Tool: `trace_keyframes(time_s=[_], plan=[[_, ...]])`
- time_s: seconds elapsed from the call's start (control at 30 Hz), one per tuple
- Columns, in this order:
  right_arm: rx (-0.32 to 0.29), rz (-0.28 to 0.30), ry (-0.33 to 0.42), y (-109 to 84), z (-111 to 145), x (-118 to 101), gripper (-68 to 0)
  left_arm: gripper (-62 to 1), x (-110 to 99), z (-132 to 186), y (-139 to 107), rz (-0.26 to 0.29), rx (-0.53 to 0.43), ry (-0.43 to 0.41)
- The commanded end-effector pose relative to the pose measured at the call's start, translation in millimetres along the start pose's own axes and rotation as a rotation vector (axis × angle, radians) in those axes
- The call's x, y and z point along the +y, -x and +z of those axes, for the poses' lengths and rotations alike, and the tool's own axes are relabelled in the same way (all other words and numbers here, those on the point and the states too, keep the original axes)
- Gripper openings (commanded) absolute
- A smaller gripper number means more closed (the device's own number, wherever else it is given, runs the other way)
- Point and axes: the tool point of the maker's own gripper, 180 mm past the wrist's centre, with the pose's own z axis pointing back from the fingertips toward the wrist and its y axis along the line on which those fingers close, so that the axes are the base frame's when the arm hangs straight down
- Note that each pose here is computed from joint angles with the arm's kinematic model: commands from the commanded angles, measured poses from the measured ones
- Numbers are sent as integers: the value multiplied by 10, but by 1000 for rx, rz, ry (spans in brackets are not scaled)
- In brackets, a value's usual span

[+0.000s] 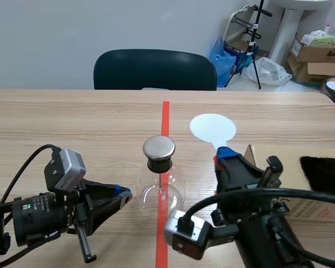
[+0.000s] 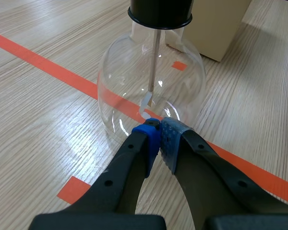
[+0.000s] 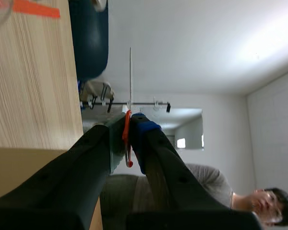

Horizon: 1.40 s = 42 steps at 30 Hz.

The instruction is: Do the electroscope experiment

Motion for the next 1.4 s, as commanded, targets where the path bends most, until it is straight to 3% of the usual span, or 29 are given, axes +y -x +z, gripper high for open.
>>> trace_keyframes(time_s=[0.0, 0.3, 0.6, 1.37], plan=[[35, 7, 38, 101, -51, -103, -667, -592, -30, -24, -97, 2, -37, 5], [207, 3, 39, 408, -12, -103, -667, -592, -30, -24, -97, 2, -37, 5], [315, 1, 39, 596, 38, -102, -667, -592, -30, -24, -97, 2, -37, 5], [329, 1, 39, 619, 46, -102, -667, -592, -30, -24, -97, 2, -37, 5]])
